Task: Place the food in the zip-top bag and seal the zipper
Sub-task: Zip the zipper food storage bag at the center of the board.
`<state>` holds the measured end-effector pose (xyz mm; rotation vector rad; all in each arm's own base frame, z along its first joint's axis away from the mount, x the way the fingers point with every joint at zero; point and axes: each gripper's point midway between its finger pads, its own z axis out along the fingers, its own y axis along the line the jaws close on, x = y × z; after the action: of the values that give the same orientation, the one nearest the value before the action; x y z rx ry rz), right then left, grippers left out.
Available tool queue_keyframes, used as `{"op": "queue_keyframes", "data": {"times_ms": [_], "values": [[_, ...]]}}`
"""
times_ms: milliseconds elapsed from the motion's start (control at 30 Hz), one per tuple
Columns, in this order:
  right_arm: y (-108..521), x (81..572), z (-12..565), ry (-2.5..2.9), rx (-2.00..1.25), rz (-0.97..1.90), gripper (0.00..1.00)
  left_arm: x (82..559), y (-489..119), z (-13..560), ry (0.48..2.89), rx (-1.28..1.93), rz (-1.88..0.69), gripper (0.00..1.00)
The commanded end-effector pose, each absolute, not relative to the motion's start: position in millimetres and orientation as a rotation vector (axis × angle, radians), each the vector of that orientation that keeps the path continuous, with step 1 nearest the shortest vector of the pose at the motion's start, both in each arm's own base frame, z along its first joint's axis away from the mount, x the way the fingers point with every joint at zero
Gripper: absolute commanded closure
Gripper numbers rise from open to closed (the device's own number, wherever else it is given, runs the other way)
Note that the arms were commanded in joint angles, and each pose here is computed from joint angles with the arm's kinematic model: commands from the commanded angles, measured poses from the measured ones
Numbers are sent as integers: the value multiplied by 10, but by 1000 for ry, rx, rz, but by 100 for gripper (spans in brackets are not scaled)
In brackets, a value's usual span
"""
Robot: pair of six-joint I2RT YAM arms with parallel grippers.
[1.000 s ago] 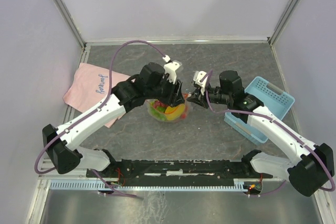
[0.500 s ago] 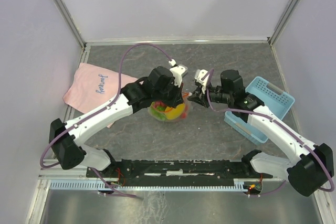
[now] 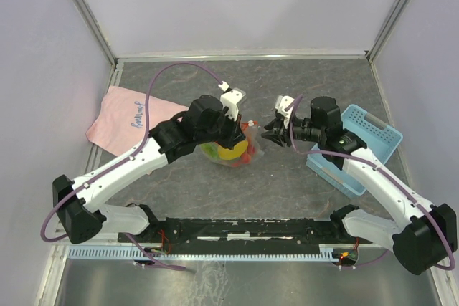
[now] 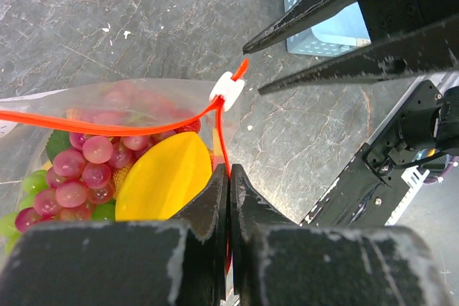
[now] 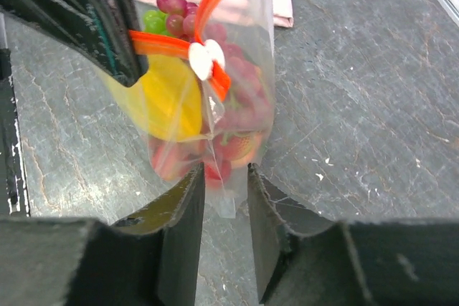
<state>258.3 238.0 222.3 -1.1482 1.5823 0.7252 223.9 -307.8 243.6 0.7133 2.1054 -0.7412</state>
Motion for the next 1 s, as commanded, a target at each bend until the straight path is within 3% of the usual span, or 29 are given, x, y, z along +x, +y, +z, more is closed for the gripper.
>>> {"op": "queue_keyframes", "data": {"times_ms": [0,200,600,800,967], "values": [[2483,2513,2447,1436,-1192,776,58,2306,-3148,2767,1957,715,-782,97],[2577,2535,2555,1381,-1184,825,46,2298,-3137,2738,1959,727,-776,97],[2769,2687,2546,1342,-1181,911,46,2288,-3141,2744,1952,738,-781,97],[2830,2695,2521,1316,-1199,947,52,2282,-3147,2710,1959,746,-780,97],[2850,2651,2535,1283,-1229,966,67,2282,-3143,2703,1960,749,-777,97]]}}
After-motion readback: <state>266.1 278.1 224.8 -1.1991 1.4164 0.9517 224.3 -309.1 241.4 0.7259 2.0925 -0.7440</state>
